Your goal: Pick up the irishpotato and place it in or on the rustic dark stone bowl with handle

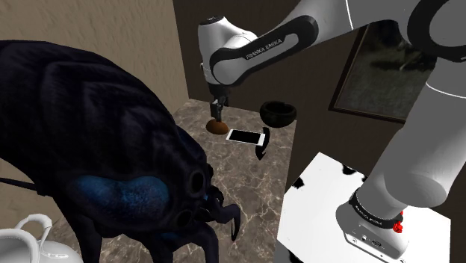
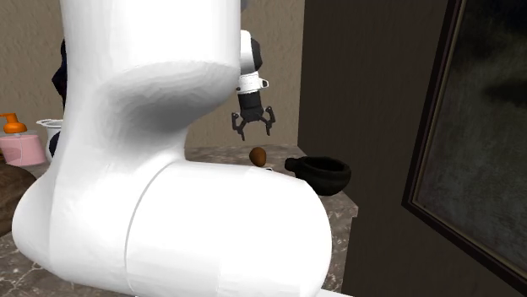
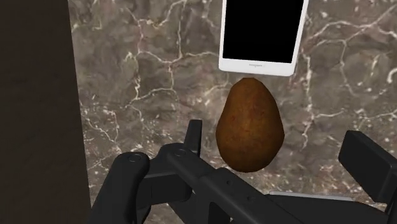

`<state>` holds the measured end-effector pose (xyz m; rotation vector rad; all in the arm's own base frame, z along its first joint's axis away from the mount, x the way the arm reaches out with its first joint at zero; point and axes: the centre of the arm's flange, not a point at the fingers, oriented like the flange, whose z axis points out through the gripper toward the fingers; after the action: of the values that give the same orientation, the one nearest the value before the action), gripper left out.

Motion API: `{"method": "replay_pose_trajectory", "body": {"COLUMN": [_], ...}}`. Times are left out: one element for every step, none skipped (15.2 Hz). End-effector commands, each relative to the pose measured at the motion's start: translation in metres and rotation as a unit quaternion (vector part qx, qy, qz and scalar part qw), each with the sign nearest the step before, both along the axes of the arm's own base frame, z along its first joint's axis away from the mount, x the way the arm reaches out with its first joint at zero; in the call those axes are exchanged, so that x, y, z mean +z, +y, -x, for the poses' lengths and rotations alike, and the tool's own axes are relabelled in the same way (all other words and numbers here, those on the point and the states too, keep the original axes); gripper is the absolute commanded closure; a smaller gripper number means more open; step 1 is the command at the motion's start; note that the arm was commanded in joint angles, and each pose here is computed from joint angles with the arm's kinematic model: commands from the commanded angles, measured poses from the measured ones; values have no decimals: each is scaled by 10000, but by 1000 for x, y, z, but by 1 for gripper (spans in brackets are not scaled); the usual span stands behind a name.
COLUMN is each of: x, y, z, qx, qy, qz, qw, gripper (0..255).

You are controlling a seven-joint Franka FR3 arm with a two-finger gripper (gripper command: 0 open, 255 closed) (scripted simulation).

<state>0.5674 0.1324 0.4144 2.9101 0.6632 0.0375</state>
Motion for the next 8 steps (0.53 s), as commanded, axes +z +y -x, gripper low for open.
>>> {"method": "replay_pose_trajectory", "body": {"x": [-21, -29, -37, -46, -48, -53, -58, -63], "y": [8, 13, 18, 23, 25, 24, 23, 22], "z": [-17, -26, -35, -44, -46, -47, -47, -48], "qx": [154, 228, 302, 376, 394, 394, 394, 394], "qy": [-7, -10, -13, -16, -17, -17, -17, -17], "qz": [56, 84, 112, 141, 148, 148, 148, 148], "qw": [9999, 9997, 9995, 9992, 9991, 9991, 9991, 9991], "gripper": [0, 0, 0, 0, 0, 0, 0, 0]}}
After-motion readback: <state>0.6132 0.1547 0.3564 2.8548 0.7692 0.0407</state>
